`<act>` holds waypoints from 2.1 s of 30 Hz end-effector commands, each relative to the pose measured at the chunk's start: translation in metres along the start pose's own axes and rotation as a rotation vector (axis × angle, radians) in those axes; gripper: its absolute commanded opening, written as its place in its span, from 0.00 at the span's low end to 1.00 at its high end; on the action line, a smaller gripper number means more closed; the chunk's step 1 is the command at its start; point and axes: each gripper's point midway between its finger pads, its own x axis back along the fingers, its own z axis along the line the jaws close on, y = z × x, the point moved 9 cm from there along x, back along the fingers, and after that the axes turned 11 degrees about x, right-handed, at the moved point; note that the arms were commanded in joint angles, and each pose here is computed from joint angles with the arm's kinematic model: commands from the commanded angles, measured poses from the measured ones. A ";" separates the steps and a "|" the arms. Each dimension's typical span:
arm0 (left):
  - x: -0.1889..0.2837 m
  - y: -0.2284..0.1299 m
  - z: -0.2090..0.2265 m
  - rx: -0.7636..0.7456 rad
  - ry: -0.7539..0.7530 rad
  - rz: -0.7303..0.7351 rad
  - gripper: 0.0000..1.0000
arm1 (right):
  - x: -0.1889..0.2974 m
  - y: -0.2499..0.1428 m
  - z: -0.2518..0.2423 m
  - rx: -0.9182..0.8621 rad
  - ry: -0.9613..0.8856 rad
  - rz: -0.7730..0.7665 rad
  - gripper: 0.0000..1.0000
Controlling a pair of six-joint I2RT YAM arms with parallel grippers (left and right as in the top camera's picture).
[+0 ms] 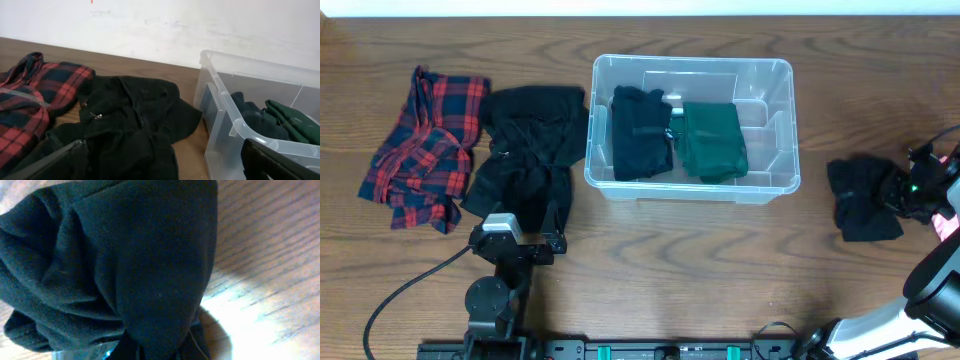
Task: Pack container
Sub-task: 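Move right gripper to the folded black cloth on the right and grasp, then carry the black cloth with right gripper into the bin's right side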
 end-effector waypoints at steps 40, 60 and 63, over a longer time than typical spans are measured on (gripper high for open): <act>-0.001 -0.011 0.007 -0.005 0.039 0.043 0.98 | 0.144 0.050 0.291 0.524 0.371 -0.270 0.01; -0.001 -0.011 0.007 -0.005 0.039 0.043 0.98 | 0.059 0.053 0.305 0.195 0.167 -0.098 0.01; -0.001 -0.011 0.007 -0.005 0.039 0.043 0.98 | 0.055 0.052 0.307 0.182 0.130 -0.105 0.01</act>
